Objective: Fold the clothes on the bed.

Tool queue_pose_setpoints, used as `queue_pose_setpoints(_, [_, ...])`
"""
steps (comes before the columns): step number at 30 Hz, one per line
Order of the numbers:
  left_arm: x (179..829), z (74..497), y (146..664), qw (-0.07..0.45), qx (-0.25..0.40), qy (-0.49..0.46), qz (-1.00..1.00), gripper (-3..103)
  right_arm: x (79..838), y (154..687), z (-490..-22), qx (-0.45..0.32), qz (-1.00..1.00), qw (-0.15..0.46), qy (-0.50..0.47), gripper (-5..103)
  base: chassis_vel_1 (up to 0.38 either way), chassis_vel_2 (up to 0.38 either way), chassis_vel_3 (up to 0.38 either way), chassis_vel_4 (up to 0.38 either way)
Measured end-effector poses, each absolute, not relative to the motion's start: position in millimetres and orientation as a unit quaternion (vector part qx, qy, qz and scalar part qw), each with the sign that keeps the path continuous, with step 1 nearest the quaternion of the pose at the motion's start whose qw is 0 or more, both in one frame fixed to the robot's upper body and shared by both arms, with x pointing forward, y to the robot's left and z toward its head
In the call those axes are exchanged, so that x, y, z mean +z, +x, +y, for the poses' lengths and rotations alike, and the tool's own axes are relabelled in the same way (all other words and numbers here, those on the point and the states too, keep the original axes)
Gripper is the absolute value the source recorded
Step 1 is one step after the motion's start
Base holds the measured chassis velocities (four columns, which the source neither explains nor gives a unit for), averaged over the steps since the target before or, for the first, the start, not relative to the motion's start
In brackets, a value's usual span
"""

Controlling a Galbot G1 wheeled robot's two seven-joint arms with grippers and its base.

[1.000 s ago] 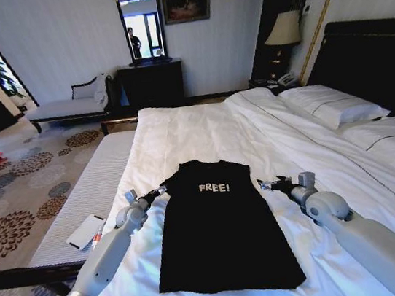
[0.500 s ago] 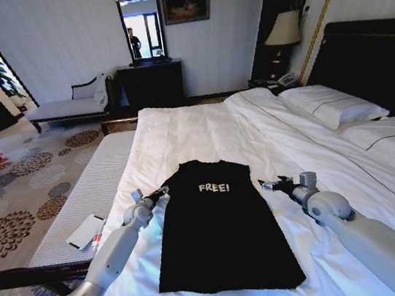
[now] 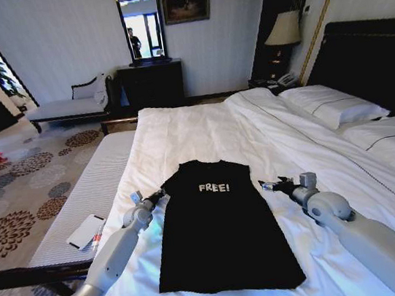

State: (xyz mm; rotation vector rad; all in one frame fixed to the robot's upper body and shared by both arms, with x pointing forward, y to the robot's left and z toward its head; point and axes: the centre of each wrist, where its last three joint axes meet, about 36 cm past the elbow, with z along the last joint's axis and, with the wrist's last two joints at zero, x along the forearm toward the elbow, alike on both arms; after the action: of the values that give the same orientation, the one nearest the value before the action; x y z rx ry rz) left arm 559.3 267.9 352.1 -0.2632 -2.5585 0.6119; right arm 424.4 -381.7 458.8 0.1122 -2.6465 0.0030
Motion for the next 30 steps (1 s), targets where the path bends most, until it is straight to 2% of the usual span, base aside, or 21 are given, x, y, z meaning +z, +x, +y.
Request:
queue_pose_setpoints(1, [352, 268, 560, 0.246, 0.225, -0.096, -0.938, 4, 458, 424, -382, 0.001, -0.969, 0.245, 0.041, 100, 0.000, 0.000, 0.000, 0.000])
queue_pose_setpoints(3, [352, 268, 561, 0.245, 0.225, -0.095, -0.938, 0, 458, 423, -382, 0.002, -0.969, 0.246, 0.040, 100, 0.000, 0.000, 0.000, 0.000])
queue_pose_setpoints(13, [363, 268, 562, 0.234, 0.222, -0.096, -0.942, 0, 460, 424, -384, 0.003, -0.969, 0.243, 0.038, 100, 0.000, 0.000, 0.000, 0.000])
queue_pose_setpoints(20, [389, 261, 557, 0.200, 0.214, -0.113, -0.949, 0, 461, 425, -384, 0.006, -0.969, 0.243, 0.040, 100, 0.000, 0.000, 0.000, 0.000])
queue_pose_setpoints(30, [426, 220, 544, 0.171, 0.215, -0.156, -0.949, 0, 461, 426, -387, 0.008, -0.969, 0.244, 0.039, 100, 0.000, 0.000, 0.000, 0.000])
